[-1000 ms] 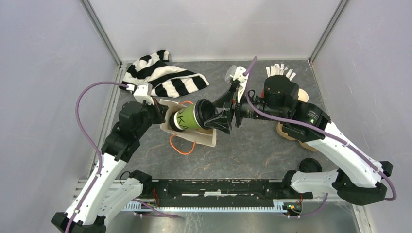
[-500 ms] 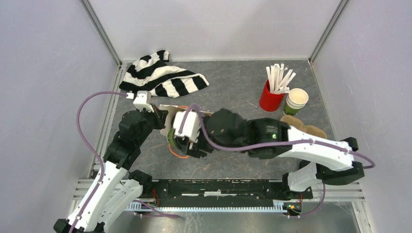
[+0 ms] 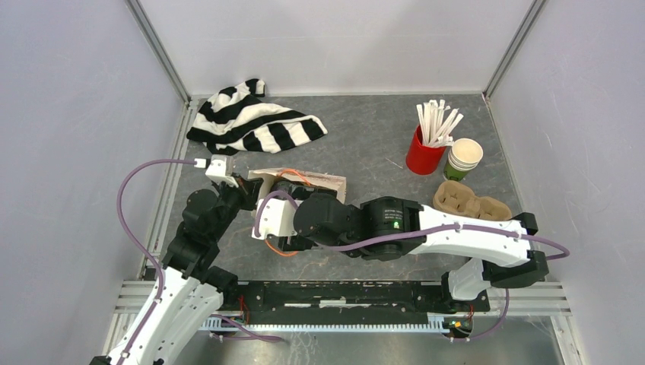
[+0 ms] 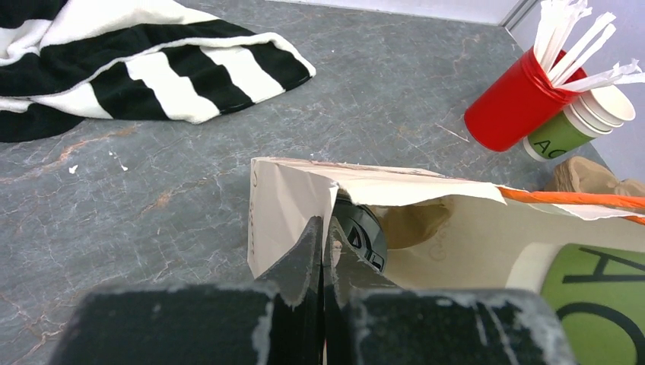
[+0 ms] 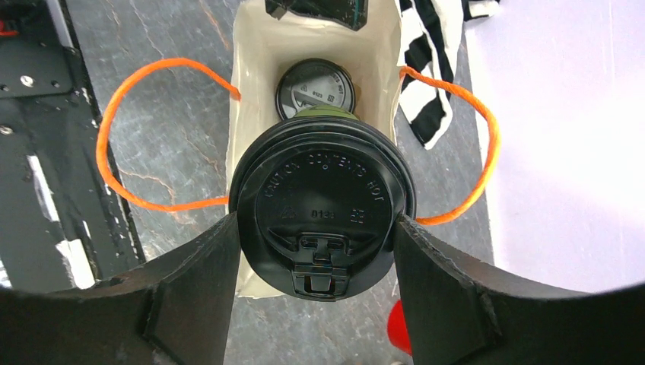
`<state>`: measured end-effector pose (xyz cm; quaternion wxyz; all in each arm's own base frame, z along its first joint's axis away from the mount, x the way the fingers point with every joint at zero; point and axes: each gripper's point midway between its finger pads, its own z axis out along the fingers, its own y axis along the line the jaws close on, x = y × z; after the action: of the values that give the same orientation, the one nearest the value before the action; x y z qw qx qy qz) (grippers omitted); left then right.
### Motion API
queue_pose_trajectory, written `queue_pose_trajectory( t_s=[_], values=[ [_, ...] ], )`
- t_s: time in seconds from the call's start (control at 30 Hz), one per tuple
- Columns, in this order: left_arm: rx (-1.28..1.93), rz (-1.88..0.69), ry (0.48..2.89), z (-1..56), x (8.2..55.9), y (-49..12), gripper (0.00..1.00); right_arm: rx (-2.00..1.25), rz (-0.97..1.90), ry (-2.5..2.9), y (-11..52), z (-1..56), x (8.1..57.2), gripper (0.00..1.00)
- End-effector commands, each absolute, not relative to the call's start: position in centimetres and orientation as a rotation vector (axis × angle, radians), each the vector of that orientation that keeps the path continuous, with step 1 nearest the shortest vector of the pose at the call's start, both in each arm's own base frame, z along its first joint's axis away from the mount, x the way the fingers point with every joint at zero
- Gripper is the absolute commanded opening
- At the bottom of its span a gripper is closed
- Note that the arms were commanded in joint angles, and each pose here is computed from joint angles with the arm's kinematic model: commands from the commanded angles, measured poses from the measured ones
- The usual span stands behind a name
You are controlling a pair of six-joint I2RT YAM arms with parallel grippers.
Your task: Pack the takeout coffee
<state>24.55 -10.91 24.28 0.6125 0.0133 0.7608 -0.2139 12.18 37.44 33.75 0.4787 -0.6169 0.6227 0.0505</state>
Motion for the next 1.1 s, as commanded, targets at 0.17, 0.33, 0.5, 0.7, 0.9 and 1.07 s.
queue_pose_trajectory(
  t_s=[0.17, 0.33, 0.5, 0.7, 0.9, 1.07],
  values=[
    [0.090, -0.514, 1.649, 26.0, 24.2, -11.3, 0.02, -1.625, -0.120, 1.459, 37.3, 31.5, 13.6, 0.48],
    [0.088, -0.556, 1.650, 26.0, 23.6, -11.6, 0.02, -1.667, -0.171, 1.440, 38.8, 29.8, 14.0, 0.47],
    [0.063, -0.578, 1.659, 26.0, 23.1, -11.5, 0.02, -1.707, -0.201, 1.455, 39.3, 28.0, 14.8, 0.45],
    [0.001, -0.600, 1.698, 25.7, 22.2, -11.1, 0.02, -1.708, -0.227, 1.507, 38.4, 26.4, 16.5, 0.44],
    [-0.101, -0.576, 1.728, 25.0, 22.2, -10.0, 0.02, -1.756, -0.234, 1.527, 37.4, 24.4, 17.3, 0.44],
    [-0.176, -0.611, 1.738, 24.3, 21.9, -9.8, 0.02, -1.796, -0.222, 1.529, 36.7, 23.8, 18.4, 0.43]
  ],
)
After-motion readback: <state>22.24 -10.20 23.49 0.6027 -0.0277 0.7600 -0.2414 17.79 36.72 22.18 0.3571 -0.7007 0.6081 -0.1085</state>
